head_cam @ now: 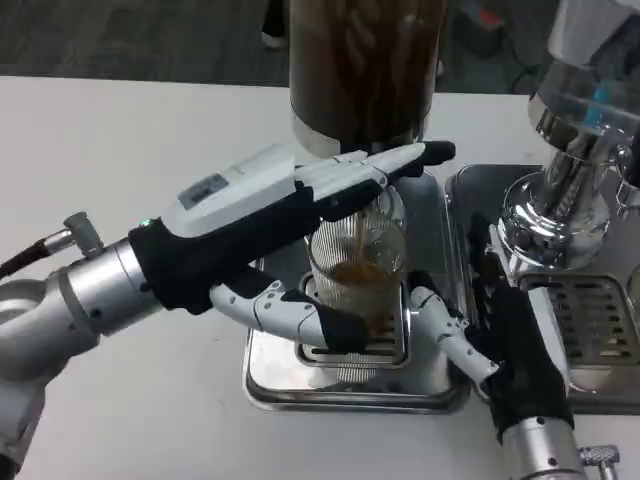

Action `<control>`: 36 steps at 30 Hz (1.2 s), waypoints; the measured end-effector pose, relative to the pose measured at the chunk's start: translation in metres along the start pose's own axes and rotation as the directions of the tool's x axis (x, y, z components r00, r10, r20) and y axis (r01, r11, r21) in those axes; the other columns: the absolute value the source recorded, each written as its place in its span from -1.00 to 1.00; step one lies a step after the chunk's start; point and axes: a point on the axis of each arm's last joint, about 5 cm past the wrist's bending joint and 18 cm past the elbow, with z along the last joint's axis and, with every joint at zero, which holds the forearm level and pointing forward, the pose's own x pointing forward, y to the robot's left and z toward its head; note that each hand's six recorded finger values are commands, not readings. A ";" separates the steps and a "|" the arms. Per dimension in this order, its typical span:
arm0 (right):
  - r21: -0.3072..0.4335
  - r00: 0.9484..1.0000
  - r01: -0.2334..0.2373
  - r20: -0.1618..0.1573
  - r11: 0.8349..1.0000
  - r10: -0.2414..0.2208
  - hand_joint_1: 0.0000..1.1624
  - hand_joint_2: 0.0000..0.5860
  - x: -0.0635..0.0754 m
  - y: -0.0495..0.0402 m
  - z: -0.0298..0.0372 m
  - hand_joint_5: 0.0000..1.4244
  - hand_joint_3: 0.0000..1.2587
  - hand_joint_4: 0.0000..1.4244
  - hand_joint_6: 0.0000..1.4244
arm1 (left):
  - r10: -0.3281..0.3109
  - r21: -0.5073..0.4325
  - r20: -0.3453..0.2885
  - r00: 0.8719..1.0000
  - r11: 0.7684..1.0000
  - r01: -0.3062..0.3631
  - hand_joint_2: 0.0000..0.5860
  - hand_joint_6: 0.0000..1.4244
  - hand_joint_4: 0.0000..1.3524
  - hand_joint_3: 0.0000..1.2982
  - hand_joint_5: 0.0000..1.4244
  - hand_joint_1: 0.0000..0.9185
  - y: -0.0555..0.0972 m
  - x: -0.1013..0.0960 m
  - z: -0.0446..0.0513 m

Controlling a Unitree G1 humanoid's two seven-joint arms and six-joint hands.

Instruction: Grasp the cup under the faucet to collect the drink, then remove the cup.

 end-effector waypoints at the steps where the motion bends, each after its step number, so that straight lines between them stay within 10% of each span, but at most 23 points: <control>1: -0.008 1.000 -0.007 0.002 1.000 0.007 0.20 -0.31 0.001 0.0000 0.0000 -1.00 -1.00 -1.00 -1.00 | 0.001 0.000 -0.001 1.000 1.000 -0.001 -0.69 -0.90 -1.00 -0.99 -0.87 -1.00 0.000 0.000 0.0000; 20: -0.028 0.999 -0.053 -0.008 0.998 0.053 0.27 -0.33 0.007 0.0018 -0.0040 -1.00 -1.00 -1.00 -1.00 | 0.141 0.034 -0.094 0.986 0.990 -0.138 -0.60 -1.00 -1.00 -1.00 -0.96 -1.00 0.004 -0.016 -0.0025; 26: -0.010 0.998 -0.058 0.002 0.998 0.058 0.27 -0.33 0.007 0.0036 -0.0034 -1.00 -1.00 -1.00 -1.00 | 0.235 0.048 -0.159 0.959 0.972 -0.230 -0.57 -1.00 -1.00 -1.00 -0.99 -1.00 0.005 -0.028 -0.0061; 36: 0.030 0.999 -0.052 0.015 0.998 0.051 0.30 -0.34 0.007 0.0081 -0.0064 -1.00 -1.00 -1.00 -1.00 | 0.395 0.090 -0.285 0.873 0.918 -0.386 -0.52 -1.00 -1.00 -1.00 -0.99 -1.00 -0.004 -0.056 -0.0118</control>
